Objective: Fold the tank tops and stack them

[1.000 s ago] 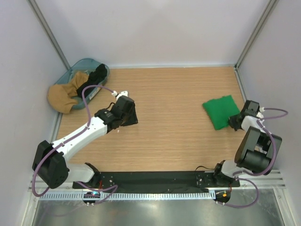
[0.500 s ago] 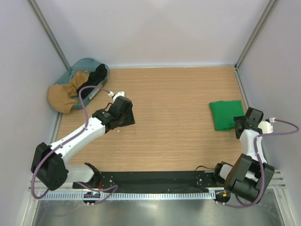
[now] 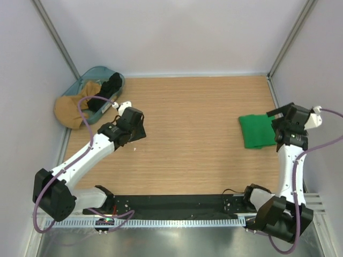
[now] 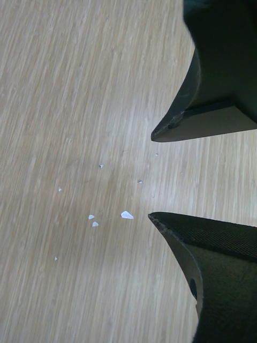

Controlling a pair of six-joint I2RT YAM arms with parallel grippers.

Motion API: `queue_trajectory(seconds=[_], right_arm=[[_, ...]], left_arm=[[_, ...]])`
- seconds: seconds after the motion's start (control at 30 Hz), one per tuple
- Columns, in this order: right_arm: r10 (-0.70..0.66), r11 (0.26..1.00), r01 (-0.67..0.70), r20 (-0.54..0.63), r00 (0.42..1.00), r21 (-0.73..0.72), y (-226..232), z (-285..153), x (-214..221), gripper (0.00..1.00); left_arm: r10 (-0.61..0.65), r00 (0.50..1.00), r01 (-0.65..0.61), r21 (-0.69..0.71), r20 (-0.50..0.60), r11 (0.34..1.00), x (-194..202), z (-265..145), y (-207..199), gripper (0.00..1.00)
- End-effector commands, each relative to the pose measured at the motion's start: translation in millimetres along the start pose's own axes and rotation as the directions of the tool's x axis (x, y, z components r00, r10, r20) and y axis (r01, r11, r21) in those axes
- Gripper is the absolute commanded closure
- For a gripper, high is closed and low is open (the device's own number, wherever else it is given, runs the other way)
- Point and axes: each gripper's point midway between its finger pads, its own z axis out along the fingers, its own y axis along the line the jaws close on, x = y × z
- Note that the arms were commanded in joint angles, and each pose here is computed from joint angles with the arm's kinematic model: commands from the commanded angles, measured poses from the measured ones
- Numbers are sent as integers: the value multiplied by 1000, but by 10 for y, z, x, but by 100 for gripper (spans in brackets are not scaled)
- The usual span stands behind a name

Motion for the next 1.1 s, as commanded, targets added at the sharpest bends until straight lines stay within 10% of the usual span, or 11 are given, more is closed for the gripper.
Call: queue_trajectory(seconds=[0.0,0.37,0.53,1.07], right_arm=[[-205,950,162,-141,969,-267,581,-158,438,0],[-624,698,411,-217,750,-587,934,-574,2073,2],[-734,595,472,-200,649,-651,746,-690,2754,5],[-765,525,496,-128,631,-691,587,-768,3052,10]], left_arm=[[-19,999,18,30,46,999,-117,-45,-47,43],[-21,998,16,75,65,997,-29,-17,-37,30],[-32,990,24,60,134,998,-132,55,0,9],[-444,855,472,-45,269,881,-2614,615,615,12]])
